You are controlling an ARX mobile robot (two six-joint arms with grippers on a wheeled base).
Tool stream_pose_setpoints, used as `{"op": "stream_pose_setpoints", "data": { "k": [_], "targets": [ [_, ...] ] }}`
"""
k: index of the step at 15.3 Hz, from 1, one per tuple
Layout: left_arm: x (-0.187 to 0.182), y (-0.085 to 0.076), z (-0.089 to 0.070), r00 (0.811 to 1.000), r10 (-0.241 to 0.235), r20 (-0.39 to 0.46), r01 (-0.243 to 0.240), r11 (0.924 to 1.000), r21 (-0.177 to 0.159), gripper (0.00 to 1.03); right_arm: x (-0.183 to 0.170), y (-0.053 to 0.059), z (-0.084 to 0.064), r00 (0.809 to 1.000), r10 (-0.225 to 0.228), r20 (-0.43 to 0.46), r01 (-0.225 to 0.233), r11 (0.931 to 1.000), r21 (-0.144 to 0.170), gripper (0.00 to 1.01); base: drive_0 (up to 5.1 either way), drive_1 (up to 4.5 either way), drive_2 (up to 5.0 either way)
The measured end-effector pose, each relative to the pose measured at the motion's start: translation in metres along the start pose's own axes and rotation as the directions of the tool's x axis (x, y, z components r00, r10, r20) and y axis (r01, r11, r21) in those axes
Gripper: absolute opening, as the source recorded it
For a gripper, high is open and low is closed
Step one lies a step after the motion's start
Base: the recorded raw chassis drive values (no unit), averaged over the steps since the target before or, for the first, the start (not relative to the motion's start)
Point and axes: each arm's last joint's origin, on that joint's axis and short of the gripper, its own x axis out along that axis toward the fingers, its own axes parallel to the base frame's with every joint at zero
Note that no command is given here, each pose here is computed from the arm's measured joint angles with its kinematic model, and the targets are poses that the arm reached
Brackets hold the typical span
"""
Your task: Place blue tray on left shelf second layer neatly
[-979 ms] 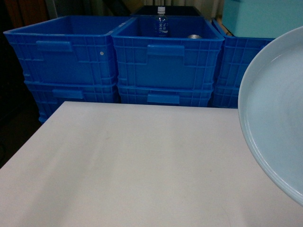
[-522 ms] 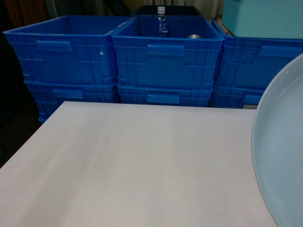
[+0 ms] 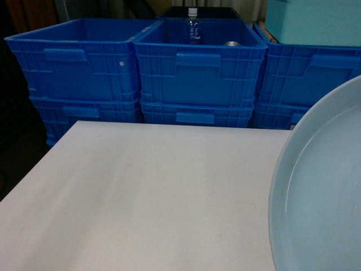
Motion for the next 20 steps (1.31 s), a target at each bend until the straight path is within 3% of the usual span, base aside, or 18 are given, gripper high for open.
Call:
{"op": "stream_pose_setpoints", "data": {
  "k": [6,9,12,20],
  "targets": [
    [0.000,0.000,0.000,1.000,0.000,0.000,0.000,1.0000,0.000,0.98,-0.005,-0.003,-0.011,0.999,-0.044,0.009,0.044,0.9990,0.001,0.02,0.0,0.00,0.0],
    [0.000,0.000,0.000,1.000,0.000,0.000,0.000,1.0000,0.000,0.98,-0.004,0.003,-0.011,1.000,0.000,0.012,0.000,0.9999,-0.012,0.02,0.0,0.00,0.0],
    [0.000,0.000,0.000,1.000,0.000,0.000,0.000,1.0000,0.000,0.98,-0.004,0.003,-0.012,1.000,-0.030,0.006,0.030,0.9990,-0.034,0.02,0.0,0.00,0.0],
    [0.000,0.000,0.000,1.000,0.000,0.000,0.000,1.0000,0.000,0.98,-0.004,0.003,-0.011,1.000,-0.030,0.007,0.031,0.9989,-0.034,0.02,0.0,0.00,0.0]
  ]
}}
